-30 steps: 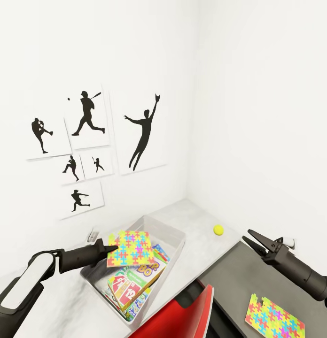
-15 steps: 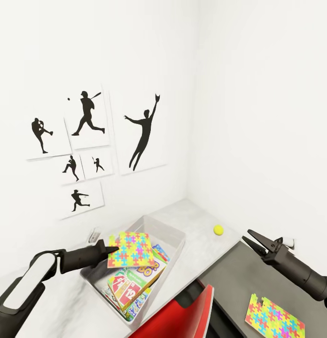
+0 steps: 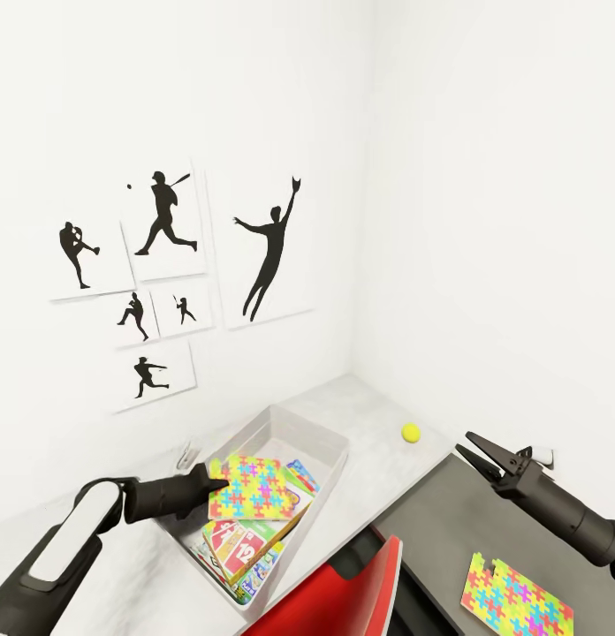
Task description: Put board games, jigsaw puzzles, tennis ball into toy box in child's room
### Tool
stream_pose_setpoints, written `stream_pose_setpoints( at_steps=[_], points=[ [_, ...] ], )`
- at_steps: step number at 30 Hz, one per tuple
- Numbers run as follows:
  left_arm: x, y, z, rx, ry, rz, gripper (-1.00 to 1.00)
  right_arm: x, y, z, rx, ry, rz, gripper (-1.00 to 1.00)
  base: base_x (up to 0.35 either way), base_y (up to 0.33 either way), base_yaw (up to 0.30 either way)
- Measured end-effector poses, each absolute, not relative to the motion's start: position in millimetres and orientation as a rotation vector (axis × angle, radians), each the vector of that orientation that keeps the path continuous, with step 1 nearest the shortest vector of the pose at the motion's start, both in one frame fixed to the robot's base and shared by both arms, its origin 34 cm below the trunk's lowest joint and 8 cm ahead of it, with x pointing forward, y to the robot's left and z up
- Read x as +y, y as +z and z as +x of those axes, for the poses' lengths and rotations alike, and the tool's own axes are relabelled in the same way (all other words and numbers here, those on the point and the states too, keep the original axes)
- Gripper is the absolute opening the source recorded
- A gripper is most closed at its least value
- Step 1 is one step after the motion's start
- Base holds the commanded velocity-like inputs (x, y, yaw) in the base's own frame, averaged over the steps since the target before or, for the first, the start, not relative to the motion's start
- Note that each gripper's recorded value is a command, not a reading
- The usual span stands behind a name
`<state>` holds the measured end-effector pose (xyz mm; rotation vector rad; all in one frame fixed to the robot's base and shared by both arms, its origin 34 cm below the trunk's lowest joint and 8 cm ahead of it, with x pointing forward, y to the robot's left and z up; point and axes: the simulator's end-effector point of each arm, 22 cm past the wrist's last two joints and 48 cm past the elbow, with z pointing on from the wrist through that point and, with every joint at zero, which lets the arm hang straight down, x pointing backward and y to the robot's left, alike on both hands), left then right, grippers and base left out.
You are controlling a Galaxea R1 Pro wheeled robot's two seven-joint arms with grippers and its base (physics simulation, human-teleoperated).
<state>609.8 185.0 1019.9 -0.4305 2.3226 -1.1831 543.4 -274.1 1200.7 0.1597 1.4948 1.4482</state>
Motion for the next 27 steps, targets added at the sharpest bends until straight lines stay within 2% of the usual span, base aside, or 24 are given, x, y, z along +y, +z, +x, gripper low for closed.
stream_pose_setpoints(
  at_steps=[27],
  points=[
    [179.2,999.1,607.5,2.354,-1.194,-0.496,-1.00,-274.2,1200.3,543.6,1.495,1.447,0.161,1.00,0.000,0.000,0.000]
  ],
)
